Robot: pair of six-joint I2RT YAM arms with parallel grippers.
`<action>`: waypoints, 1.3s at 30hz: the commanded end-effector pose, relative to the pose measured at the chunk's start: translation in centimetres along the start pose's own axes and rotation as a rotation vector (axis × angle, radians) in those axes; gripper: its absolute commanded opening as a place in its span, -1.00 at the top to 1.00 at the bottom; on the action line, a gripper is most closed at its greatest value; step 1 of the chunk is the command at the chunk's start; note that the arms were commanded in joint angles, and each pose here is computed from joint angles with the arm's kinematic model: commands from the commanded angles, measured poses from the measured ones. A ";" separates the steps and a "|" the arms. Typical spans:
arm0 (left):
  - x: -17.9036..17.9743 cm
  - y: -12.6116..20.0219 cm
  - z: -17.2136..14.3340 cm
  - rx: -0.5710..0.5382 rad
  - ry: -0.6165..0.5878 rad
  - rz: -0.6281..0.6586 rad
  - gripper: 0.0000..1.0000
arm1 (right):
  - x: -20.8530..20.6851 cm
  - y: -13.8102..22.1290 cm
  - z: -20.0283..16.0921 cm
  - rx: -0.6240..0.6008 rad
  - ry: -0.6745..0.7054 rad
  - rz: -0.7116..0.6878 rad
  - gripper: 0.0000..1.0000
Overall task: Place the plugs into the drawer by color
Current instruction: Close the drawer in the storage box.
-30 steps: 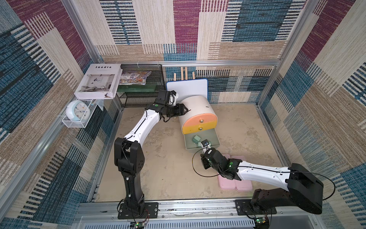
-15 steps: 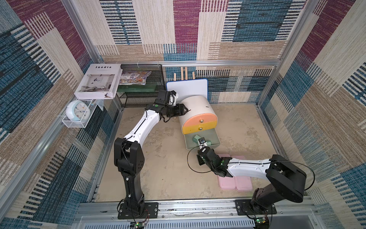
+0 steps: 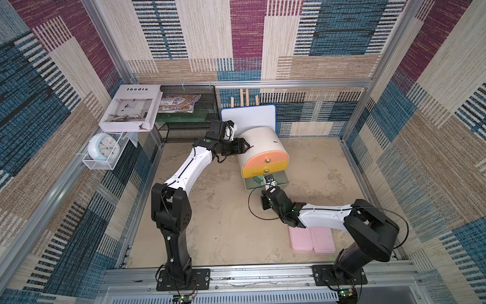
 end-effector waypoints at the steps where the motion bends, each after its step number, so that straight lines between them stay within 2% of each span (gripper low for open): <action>1: 2.4 -0.6 -3.2 0.152 0.045 0.161 -0.45 | 0.1 -0.6 2.0 -0.104 -0.041 0.007 0.46; 11: 2.4 -0.7 -3.3 0.155 0.042 0.162 -0.45 | -0.4 -2.8 3.0 -0.184 -0.127 -0.001 0.48; 20: 2.5 -0.8 -3.5 0.159 0.039 0.167 -0.45 | -0.3 -5.1 3.5 -0.208 -0.199 0.032 0.48; 30: 2.4 -0.9 -3.7 0.163 0.032 0.170 -0.45 | -0.8 -6.1 3.7 -0.233 -0.249 0.053 0.46; 39: 2.5 -0.8 -3.8 0.164 0.025 0.181 -0.45 | -0.8 -6.8 4.2 -0.265 -0.258 0.078 0.37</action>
Point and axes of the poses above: each gripper's point midway between its finger pads, its own y axis back along the fingers, its own x axis along the line the jaws close on, z = x × y, the point moved 8 cm from there along y, back along the fingers, and after that the axes turned 9 degrees about y, right-handed, at the moved point
